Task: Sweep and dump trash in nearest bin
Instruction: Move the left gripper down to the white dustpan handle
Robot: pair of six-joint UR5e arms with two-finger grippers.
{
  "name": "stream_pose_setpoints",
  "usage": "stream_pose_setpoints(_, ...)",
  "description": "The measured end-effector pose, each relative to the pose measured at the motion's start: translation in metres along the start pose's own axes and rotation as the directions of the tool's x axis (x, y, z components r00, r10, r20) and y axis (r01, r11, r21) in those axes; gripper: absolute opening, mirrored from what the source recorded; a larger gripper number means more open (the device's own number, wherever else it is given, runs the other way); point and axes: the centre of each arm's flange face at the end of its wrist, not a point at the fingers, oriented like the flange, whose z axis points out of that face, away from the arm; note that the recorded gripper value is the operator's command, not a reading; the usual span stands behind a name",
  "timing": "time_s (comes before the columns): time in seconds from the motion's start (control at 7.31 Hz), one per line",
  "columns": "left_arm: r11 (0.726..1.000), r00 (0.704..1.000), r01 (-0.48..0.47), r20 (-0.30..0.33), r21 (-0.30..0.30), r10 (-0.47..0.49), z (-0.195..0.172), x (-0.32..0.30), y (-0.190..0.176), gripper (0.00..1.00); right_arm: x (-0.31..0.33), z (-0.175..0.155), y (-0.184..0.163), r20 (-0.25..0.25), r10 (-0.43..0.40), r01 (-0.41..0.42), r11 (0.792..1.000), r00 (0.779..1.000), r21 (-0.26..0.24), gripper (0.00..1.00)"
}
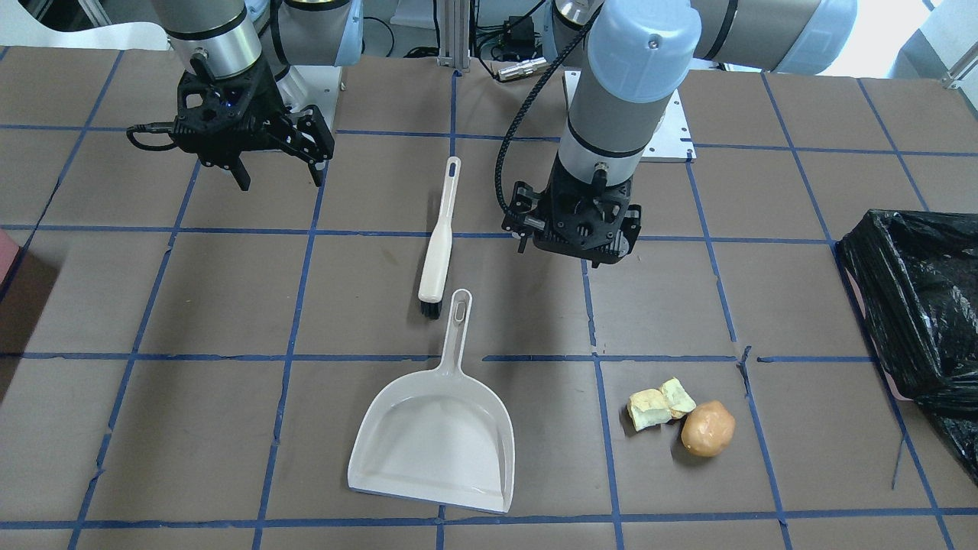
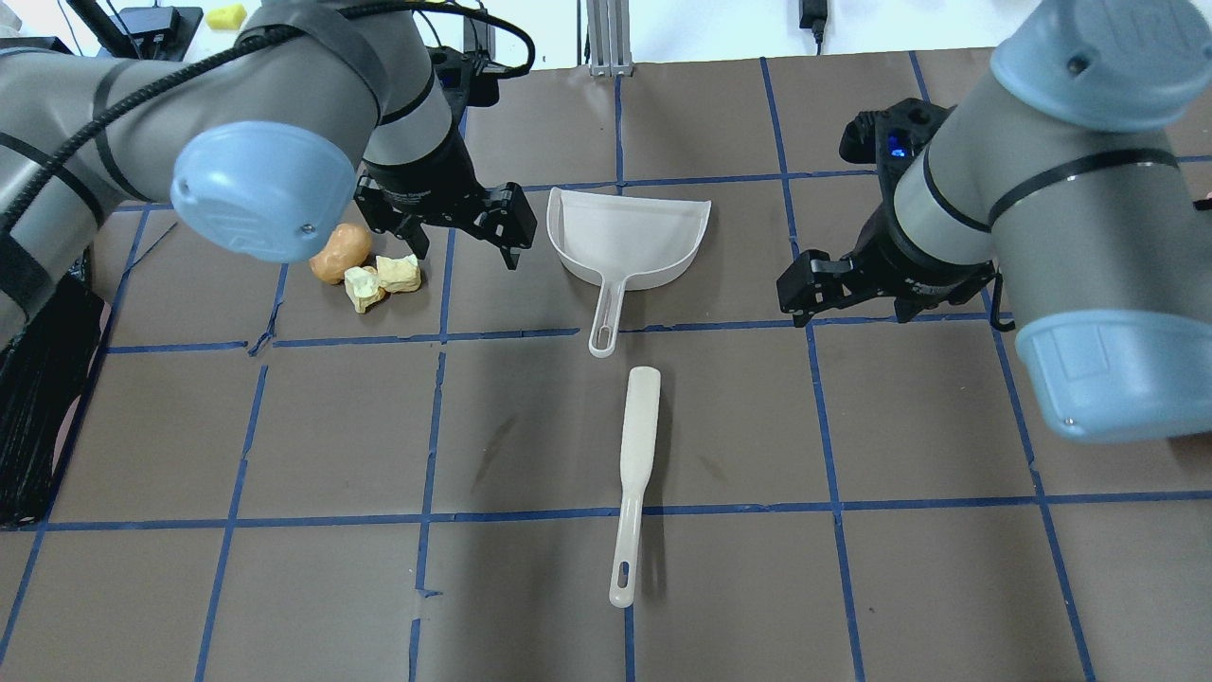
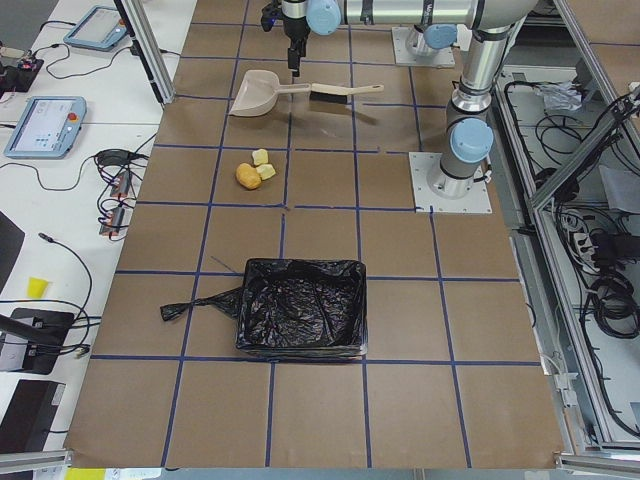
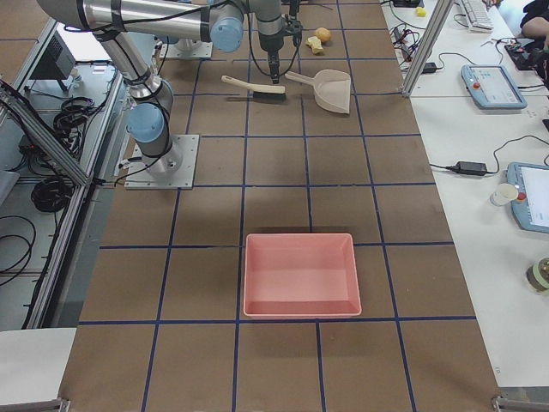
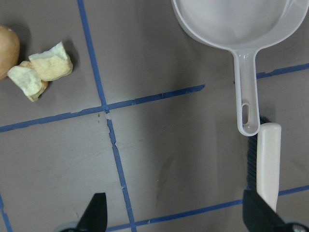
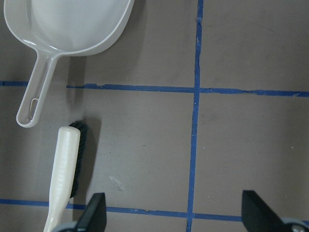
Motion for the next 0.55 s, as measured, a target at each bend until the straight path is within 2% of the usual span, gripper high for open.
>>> stream_pose_setpoints(0.27, 0.998, 0.998, -0.028, -0.051, 0.064, 0.031, 0.037, 0.019, -0.005, 0.99, 0.029, 0.002, -0.005, -0.015, -0.05, 0.05, 0.998, 0.999, 0.035, 1.0)
stream_pose_setpoints(0.55, 0.994, 0.995, -0.052, -0.08, 0.1, 0.06, 0.073, 0.045, -0.015, 0.99, 0.081, -0.004, -0.016, -0.032, -0.047, 0.049, 0.997, 0.998, 0.052, 1.0)
